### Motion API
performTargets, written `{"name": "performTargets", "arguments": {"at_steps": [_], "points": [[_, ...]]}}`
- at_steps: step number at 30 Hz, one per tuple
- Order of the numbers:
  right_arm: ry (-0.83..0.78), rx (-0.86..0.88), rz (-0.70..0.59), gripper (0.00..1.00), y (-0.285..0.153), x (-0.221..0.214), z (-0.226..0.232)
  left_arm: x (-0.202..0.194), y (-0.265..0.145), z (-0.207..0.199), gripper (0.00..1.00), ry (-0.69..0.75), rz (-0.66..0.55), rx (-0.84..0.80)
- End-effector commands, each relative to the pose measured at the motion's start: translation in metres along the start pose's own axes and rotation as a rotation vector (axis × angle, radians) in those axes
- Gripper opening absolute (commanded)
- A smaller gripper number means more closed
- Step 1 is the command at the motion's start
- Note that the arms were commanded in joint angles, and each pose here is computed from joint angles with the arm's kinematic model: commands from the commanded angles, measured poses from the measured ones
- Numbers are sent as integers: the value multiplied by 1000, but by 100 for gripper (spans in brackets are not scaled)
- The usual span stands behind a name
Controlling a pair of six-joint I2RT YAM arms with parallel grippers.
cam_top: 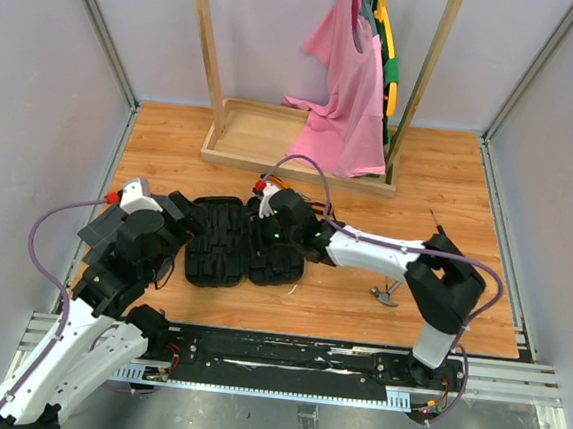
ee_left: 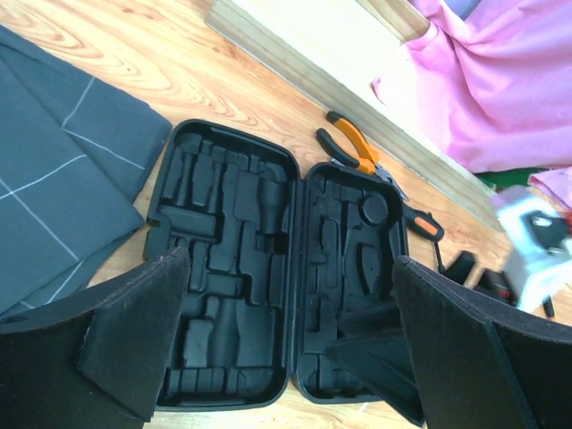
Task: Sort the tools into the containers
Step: Open the storage box at the center of the board.
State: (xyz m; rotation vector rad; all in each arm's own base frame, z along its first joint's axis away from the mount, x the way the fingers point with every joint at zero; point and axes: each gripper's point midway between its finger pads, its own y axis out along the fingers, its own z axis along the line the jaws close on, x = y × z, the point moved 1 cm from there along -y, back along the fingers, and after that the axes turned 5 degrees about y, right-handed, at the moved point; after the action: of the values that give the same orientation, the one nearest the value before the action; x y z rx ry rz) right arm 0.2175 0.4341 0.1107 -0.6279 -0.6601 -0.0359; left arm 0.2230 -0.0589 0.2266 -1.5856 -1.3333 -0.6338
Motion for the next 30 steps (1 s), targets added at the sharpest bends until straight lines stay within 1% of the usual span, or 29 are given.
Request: {"name": "performTargets", "arguments": {"at_steps": [1,4,9,15,17,24,26,30], "points": [[-110,-127,-86,46,-39,12,-13,-8,10,-16,99,26,30,-63],[-102,-206,-127,49,-63,15,-32,-17,20,-21,99,48,72,-63],[-58,-354,-201,57,-107,16,-74,-39,36,-33,99,82,165,-84],[58,-465,-299,70,-156,13,-117,-74,59,-41,99,118,289,-86],[92,-502,-322,71,-168,7,-131,-84,64,-45,99,133,315,-88],[138,-534,-338,72,-180,-5,-147,-123,81,-48,98,230,408,-48],[147,-537,-338,72,-181,-7,-149,-135,86,-48,96,269,433,-36],[149,-536,-339,73,-183,-10,-150,-147,97,-51,90,319,442,-29]]}}
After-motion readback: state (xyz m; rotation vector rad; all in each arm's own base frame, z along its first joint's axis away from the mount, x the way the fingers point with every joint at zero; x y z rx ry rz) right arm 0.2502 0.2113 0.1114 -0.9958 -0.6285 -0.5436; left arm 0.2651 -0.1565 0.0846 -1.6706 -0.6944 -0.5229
